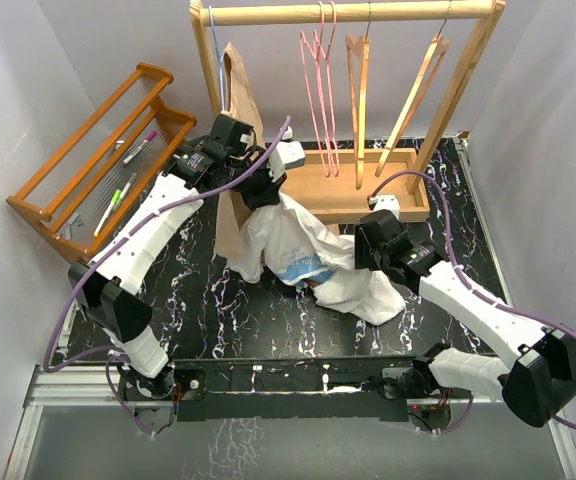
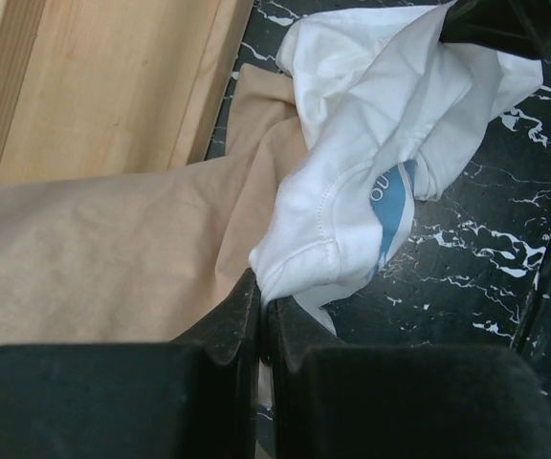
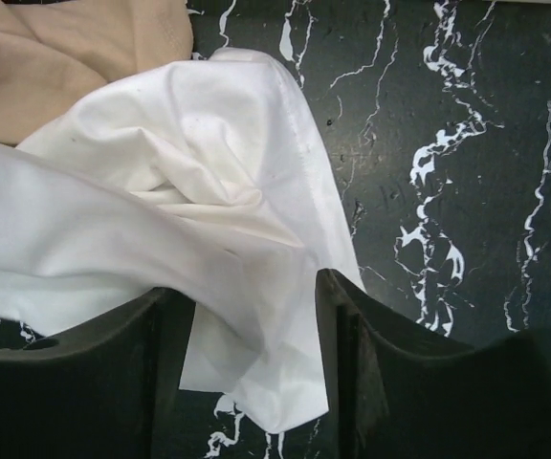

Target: Place the t-shirt on the hanger

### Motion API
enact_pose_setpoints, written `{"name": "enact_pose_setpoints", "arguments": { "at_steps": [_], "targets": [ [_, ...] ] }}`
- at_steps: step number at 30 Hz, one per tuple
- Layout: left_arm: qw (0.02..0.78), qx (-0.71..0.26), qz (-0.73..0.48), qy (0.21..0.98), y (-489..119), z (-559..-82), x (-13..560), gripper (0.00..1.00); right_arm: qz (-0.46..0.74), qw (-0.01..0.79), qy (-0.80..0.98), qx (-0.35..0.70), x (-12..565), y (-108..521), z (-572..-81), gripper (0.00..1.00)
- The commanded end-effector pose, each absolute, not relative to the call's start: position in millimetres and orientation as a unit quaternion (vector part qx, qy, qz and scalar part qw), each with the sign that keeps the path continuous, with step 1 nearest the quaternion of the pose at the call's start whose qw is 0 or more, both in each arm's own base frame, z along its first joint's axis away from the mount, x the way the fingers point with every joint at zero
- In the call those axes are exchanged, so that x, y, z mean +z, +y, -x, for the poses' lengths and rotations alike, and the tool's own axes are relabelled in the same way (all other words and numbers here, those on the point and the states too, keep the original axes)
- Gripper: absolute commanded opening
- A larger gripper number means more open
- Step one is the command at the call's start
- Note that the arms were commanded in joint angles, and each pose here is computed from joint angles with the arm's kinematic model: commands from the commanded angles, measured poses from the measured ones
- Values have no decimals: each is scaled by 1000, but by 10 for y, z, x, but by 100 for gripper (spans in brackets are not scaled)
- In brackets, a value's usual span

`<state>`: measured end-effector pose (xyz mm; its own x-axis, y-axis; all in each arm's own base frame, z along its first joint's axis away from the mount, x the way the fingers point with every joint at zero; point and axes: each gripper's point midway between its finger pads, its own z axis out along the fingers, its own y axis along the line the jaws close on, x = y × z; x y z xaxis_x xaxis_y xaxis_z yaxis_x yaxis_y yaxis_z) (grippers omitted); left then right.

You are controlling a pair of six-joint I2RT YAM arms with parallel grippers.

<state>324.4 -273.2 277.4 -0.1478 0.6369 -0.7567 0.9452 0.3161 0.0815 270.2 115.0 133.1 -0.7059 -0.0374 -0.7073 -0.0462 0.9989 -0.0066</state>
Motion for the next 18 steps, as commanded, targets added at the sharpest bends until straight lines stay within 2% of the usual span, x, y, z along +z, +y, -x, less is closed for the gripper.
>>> {"name": "enact_pose_setpoints", "arguments": {
  "at_steps": [1, 3, 6, 18],
  "targets": [
    [355, -226, -536, 732, -2680, -3090, 2854, 0, -10, 466, 884, 25, 1866, 1104, -2842, 63],
    [356, -224, -534, 733, -2665, -3066, 2814, 0, -21, 484, 875, 12, 2043, 994, -2820, 68],
    [350, -224, -534, 737, -2644, -3023, 2753, 0, -34, 501, 865, 3, 2323, 894, -2796, 72],
    [360, -230, -525, 736, -2592, -2915, 2725, 0, -71, 629, 773, 44, 3993, 701, -2716, 72]
  ]
}}
